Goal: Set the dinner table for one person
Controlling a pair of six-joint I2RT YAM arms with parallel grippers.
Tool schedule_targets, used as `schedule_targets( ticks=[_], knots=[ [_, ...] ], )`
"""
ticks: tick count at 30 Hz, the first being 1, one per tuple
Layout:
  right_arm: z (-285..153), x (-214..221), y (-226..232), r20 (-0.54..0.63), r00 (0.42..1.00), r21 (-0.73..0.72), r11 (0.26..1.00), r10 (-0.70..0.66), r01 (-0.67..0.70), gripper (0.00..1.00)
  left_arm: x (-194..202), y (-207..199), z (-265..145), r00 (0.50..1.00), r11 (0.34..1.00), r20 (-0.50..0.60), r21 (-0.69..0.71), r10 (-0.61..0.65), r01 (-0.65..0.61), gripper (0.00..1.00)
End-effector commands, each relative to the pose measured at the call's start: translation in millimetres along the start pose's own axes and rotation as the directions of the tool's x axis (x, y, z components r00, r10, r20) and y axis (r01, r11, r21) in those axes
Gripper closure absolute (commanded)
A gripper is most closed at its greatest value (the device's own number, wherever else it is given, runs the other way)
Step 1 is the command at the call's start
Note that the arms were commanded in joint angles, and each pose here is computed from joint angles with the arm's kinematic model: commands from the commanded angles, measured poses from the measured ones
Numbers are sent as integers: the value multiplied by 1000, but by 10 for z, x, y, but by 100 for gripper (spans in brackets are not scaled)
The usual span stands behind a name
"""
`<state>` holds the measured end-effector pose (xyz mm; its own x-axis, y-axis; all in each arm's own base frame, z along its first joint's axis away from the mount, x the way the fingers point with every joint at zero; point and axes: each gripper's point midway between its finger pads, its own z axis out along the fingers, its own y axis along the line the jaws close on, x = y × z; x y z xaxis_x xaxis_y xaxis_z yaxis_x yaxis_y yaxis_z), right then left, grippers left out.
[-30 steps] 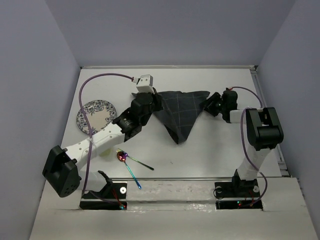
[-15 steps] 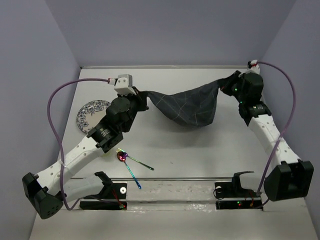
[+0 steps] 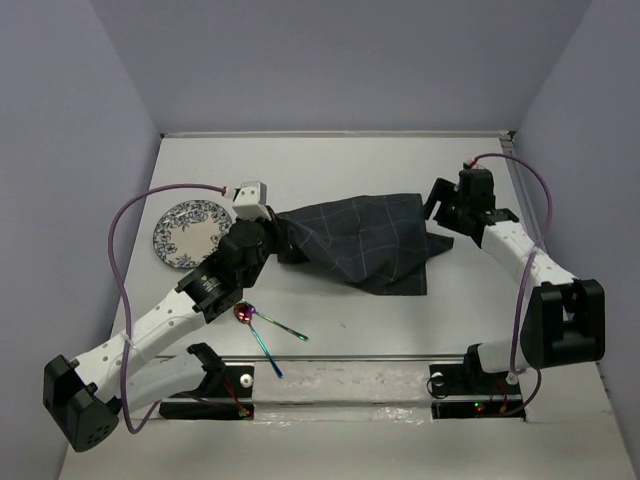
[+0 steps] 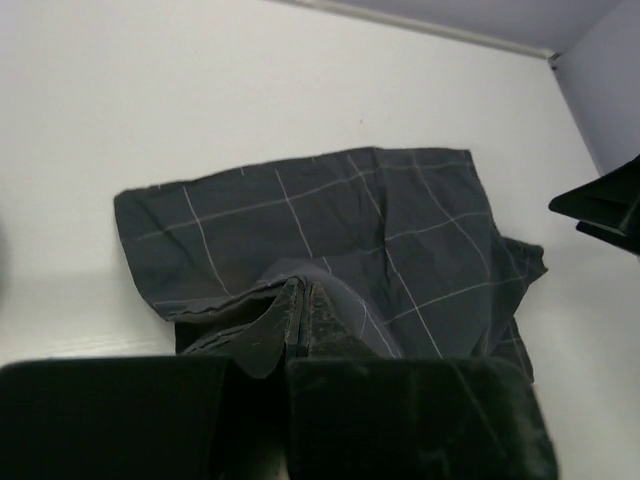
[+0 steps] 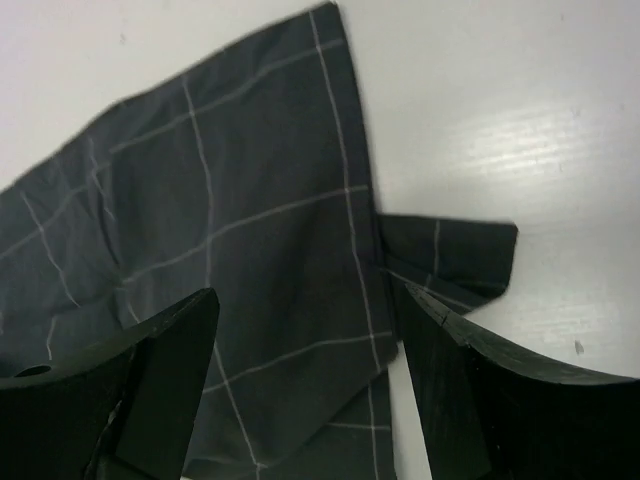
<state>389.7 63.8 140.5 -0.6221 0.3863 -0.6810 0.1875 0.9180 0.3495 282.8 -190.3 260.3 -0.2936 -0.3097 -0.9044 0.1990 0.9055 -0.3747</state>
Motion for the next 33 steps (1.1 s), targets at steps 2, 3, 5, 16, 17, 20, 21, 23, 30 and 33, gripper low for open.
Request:
schedule_targets(
  ticks=[2, 3, 5, 16, 17, 20, 21, 23, 30, 33],
  knots=[
    [18, 353, -152, -23, 999, 18, 999, 30, -30, 23, 81, 85, -80, 997, 997, 22, 5, -78, 78, 100],
    [59, 462, -167, -48, 998, 12, 999, 44, -44, 24, 88, 92, -86, 997, 997, 22, 5, -79, 79, 100],
    [139, 722, -233, -104, 993, 8, 998, 55, -54, 28, 111, 105, -100, 997, 997, 20, 7, -81, 81, 100],
    [591, 874, 102, -174, 976, -170, 972, 134, -164, 78, 211, 122, -122, 996, 996, 8, 26, -90, 90, 100],
    [675, 814, 149, -164, 976, -185, 967, 143, -173, 84, 200, 112, -110, 995, 995, 17, 30, -96, 96, 100],
    [913, 309, 386, -83, 981, -222, 957, 174, -188, 80, 231, 112, -68, 994, 994, 21, 27, -106, 105, 100],
    [940, 255, 407, -87, 981, -215, 959, 171, -187, 59, 235, 134, -51, 994, 995, 23, 14, -104, 103, 100],
    [872, 46, 464, -48, 985, -213, 961, 168, -175, 39, 222, 148, -55, 994, 994, 29, 7, -106, 106, 100],
    [269, 709, -73, -36, 979, -75, 976, 202, -204, 29, 250, 199, -94, 991, 992, 44, 7, -126, 126, 100],
    [132, 1034, -281, -67, 974, -20, 976, 217, -219, 36, 250, 165, -98, 991, 991, 42, 26, -131, 130, 100]
  ],
)
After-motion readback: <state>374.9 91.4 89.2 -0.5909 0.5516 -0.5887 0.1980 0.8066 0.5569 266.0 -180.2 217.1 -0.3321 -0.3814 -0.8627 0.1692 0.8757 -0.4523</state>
